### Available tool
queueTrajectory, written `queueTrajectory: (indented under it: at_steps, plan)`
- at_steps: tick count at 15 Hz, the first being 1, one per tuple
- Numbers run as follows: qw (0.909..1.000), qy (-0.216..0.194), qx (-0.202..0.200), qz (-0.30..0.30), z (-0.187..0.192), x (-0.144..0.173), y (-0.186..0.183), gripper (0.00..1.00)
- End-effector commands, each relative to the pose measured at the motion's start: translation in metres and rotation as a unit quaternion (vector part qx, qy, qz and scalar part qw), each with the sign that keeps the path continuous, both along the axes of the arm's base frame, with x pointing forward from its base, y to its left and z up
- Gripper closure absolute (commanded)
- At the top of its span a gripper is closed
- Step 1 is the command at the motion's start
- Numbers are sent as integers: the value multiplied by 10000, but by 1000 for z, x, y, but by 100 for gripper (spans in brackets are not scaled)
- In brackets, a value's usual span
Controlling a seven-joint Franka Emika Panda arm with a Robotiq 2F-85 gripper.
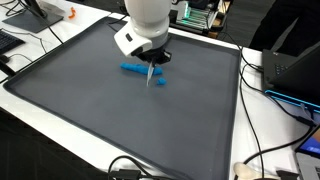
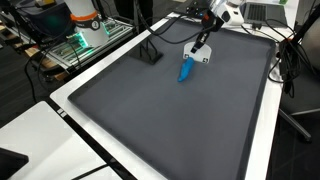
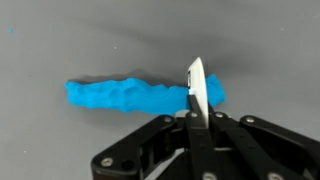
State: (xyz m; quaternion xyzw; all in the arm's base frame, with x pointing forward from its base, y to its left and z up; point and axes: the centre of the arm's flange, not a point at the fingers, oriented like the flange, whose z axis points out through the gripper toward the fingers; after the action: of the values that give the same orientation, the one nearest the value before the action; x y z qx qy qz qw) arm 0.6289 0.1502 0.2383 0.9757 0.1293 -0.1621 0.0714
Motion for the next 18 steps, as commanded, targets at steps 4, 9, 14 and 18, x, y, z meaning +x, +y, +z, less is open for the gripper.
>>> queueTrajectory:
  at_steps: [4,9,14,18]
  plan:
    - [9995,-251,-167,65,41,-13,-9,99]
    - [9991,-381,-154,82,60,-15,-11,99]
    - [9987,-424,-288,51,66,-19,-22,99]
    - [9985,-421,-336,1,57,-20,-33,99]
